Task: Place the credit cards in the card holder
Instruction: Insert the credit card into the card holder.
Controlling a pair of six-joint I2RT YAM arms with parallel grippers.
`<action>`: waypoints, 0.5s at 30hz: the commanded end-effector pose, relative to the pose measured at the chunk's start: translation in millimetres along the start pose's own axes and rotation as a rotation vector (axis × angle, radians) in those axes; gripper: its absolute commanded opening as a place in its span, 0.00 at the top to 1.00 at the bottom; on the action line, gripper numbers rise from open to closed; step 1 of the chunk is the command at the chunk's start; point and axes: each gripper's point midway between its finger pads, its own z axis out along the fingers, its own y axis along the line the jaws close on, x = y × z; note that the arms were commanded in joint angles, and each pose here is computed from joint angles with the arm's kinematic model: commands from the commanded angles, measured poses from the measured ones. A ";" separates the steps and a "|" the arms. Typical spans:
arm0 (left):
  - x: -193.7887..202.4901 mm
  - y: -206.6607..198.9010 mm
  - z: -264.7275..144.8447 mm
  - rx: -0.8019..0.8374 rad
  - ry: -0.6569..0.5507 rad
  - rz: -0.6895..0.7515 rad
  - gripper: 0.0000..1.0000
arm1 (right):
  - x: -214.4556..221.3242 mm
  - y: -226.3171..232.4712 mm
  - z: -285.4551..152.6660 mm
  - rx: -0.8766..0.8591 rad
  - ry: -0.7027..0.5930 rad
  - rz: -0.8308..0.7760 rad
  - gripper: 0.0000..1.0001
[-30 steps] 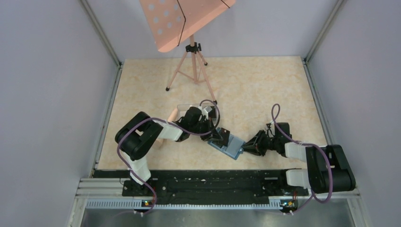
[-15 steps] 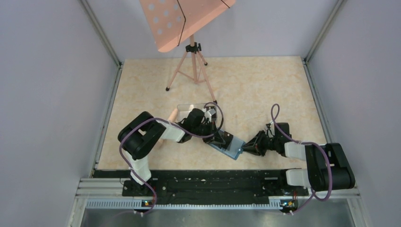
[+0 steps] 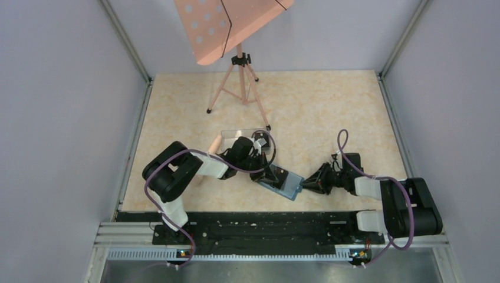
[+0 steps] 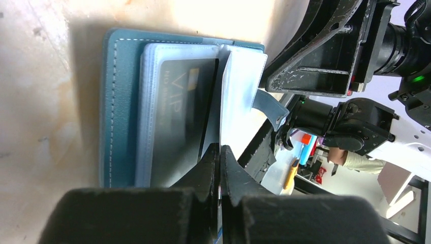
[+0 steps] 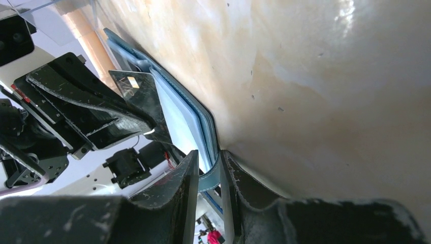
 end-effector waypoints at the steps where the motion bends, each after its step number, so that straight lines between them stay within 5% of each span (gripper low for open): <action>1: 3.3 -2.1 -8.1 -0.029 -0.008 0.014 1.00 | -6.8 -7.7 3.3 0.050 -0.029 -0.042 0.77; 15: 8.1 -6.3 -10.5 -0.065 0.074 0.053 1.00 | -8.3 -10.3 5.4 0.063 -0.015 -0.064 0.79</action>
